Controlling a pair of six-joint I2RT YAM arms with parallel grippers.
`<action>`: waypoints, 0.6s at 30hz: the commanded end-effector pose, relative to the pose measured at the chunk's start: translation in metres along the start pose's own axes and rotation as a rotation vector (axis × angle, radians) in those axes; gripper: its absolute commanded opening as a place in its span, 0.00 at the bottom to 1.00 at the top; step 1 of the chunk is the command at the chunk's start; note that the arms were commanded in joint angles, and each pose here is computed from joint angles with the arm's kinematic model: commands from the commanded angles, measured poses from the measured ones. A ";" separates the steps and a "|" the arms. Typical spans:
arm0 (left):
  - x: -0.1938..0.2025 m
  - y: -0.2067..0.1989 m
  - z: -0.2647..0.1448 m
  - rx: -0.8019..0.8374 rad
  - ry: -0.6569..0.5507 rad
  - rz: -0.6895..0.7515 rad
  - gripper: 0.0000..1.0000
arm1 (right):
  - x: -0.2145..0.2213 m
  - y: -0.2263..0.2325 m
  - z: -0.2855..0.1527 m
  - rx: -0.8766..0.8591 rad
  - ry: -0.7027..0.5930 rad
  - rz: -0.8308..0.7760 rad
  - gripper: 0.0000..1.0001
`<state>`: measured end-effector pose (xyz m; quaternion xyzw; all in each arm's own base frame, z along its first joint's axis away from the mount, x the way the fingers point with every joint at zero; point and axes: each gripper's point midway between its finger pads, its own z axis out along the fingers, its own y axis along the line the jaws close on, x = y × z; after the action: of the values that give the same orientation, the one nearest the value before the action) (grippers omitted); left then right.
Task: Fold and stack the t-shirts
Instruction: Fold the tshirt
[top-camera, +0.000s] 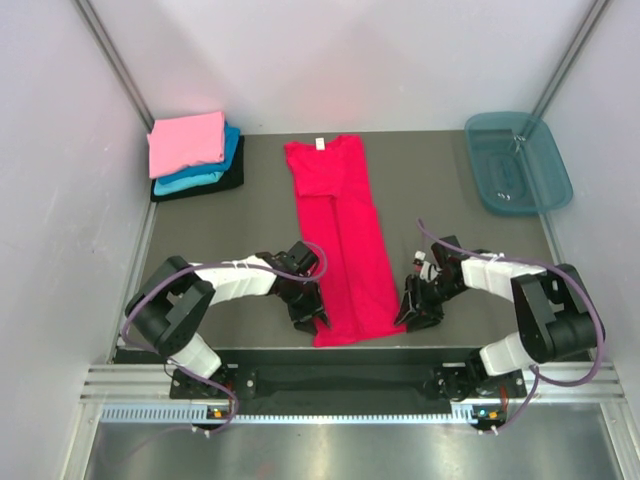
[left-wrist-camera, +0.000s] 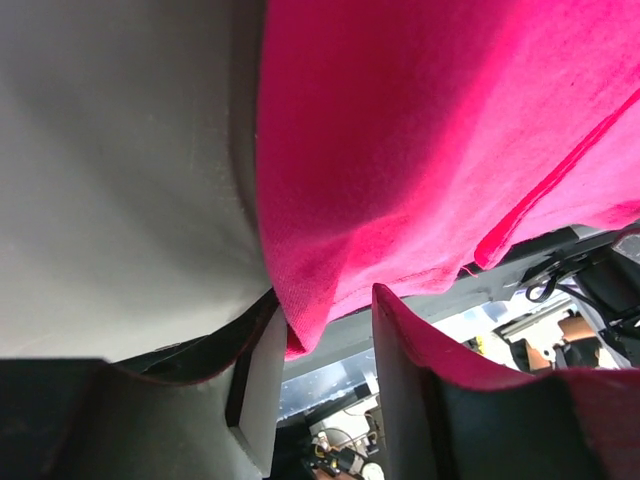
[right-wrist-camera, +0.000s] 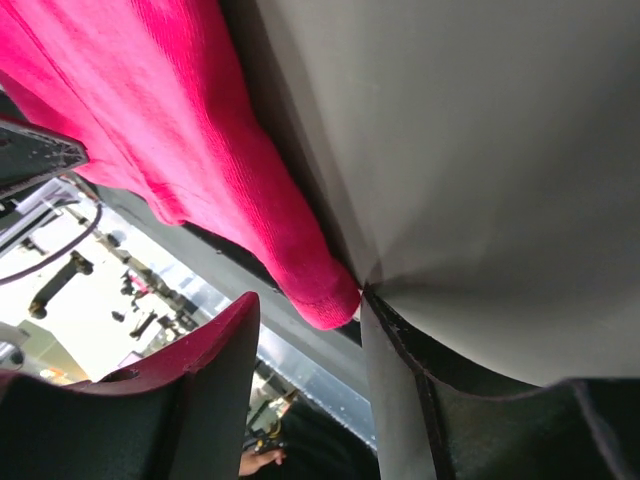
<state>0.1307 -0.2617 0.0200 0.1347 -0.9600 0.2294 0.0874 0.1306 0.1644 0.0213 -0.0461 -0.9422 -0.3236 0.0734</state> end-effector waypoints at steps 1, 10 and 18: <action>-0.001 0.011 0.000 -0.034 -0.047 0.014 0.45 | -0.010 -0.001 0.007 0.009 -0.026 -0.018 0.46; -0.003 0.014 -0.001 -0.048 -0.059 0.021 0.00 | -0.020 0.006 0.011 -0.018 -0.020 -0.027 0.31; -0.027 -0.016 -0.025 0.011 -0.157 0.137 0.00 | -0.033 0.042 -0.009 -0.117 -0.059 -0.132 0.12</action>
<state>0.1341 -0.2532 0.0178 0.1191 -0.9684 0.2102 0.0618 0.1389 0.1755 0.0187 -0.0443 -0.9347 -0.3429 0.0826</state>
